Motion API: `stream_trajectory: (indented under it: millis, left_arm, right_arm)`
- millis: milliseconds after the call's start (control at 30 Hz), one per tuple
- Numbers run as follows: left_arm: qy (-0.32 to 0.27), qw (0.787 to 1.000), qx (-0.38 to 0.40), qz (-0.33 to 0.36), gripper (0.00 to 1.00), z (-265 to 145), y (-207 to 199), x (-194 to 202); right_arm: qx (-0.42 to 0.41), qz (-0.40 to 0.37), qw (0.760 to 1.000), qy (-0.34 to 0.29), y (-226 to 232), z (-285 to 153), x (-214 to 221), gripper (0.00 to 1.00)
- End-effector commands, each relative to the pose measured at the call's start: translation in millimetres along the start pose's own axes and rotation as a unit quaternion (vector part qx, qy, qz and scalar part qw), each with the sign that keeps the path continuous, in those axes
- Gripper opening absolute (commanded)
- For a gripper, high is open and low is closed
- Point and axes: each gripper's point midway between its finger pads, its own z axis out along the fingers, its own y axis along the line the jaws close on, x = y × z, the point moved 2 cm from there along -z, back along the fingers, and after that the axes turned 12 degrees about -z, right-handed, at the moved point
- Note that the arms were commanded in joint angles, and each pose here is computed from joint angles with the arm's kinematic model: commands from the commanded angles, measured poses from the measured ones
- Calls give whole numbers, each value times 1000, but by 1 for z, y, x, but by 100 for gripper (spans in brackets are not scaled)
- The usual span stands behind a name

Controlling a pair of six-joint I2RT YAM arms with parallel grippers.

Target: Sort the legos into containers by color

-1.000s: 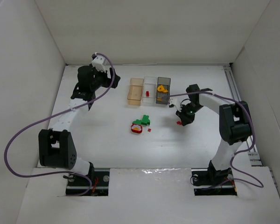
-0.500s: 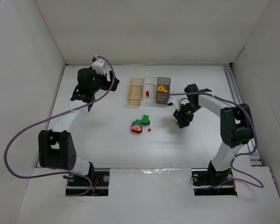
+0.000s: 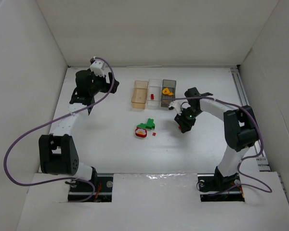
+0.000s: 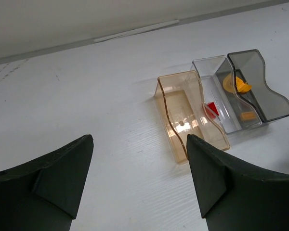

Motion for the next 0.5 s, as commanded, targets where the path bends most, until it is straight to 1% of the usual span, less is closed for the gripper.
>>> stream_trajectory:
  millis: [0,167,233,333,367,400,467]
  left_arm:
    - [-25,999,15,15,76,-8,-8,-15]
    - [-21,1000,14,12,76,-9,-5,-12]
    - [-21,1000,14,12,76,-9,-5,-12]
    - [-21,1000,14,12,76,-9,-5,-12]
    - [-21,1000,14,12,76,-9,-5,-12]
    - [-21,1000,14,12,76,-9,-5,-12]
    - [-21,1000,14,12,76,-9,-5,-12]
  right_arm:
    - [29,-7,1000,-7,-14,5,-10,51]
    - [36,-1,999,-8,-13,5,-18,51]
    - [31,-11,999,-7,-8,8,-23,51]
    - [39,-11,999,-2,-9,9,-24,47]
    - [37,-10,999,-2,-7,10,-26,44]
    - [41,-10,999,2,-8,10,-25,36]
    - [43,-14,999,7,-7,11,-26,28]
